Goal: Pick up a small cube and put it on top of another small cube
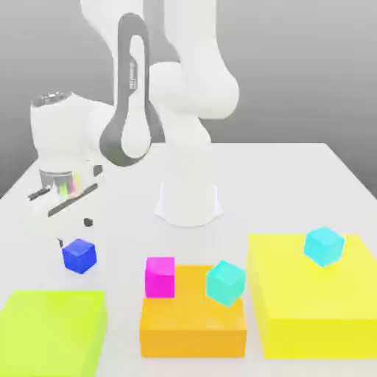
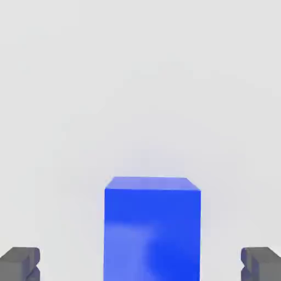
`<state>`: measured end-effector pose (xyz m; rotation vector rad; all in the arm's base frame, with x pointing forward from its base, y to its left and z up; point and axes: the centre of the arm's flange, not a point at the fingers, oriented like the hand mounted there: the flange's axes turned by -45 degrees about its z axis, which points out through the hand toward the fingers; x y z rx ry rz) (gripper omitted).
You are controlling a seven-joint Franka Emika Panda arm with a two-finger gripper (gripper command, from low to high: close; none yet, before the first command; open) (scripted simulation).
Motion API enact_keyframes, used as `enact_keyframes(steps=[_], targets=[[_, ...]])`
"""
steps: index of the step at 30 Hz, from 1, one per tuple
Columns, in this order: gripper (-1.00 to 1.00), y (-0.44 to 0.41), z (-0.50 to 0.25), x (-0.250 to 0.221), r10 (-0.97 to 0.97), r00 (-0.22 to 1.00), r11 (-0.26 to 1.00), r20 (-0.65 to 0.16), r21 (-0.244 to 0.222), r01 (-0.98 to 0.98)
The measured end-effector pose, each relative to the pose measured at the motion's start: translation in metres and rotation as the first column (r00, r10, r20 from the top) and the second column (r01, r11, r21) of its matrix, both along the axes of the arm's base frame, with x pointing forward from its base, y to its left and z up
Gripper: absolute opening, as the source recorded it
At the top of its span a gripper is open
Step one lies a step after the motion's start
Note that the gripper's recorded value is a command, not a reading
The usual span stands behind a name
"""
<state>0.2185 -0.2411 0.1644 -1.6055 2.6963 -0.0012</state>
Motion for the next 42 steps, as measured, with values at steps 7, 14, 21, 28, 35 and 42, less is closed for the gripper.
enact_keyframes(steps=[7, 14, 21, 28, 35, 42], targets=[[-1.0, 0.002, -0.036, -0.002, -0.002, 1.0, 1.0, -0.003, -0.002, 0.002], [-1.0, 0.001, -0.023, -0.001, -0.001, 1.0, 1.0, 0.0, -0.002, 0.001], [-1.0, 0.009, 0.029, 0.009, 0.036, 0.999, 0.999, 0.001, -0.002, -0.036], [-1.0, 0.096, 0.074, 0.105, 0.397, 0.918, 0.918, 0.02, -0.008, -0.397], [-1.0, 0.243, 0.121, 0.159, 0.741, 0.671, 0.671, 0.029, -0.014, -0.741], [-1.0, 0.413, 0.161, 0.134, 0.957, 0.291, 0.291, 0.016, -0.011, -0.957]])
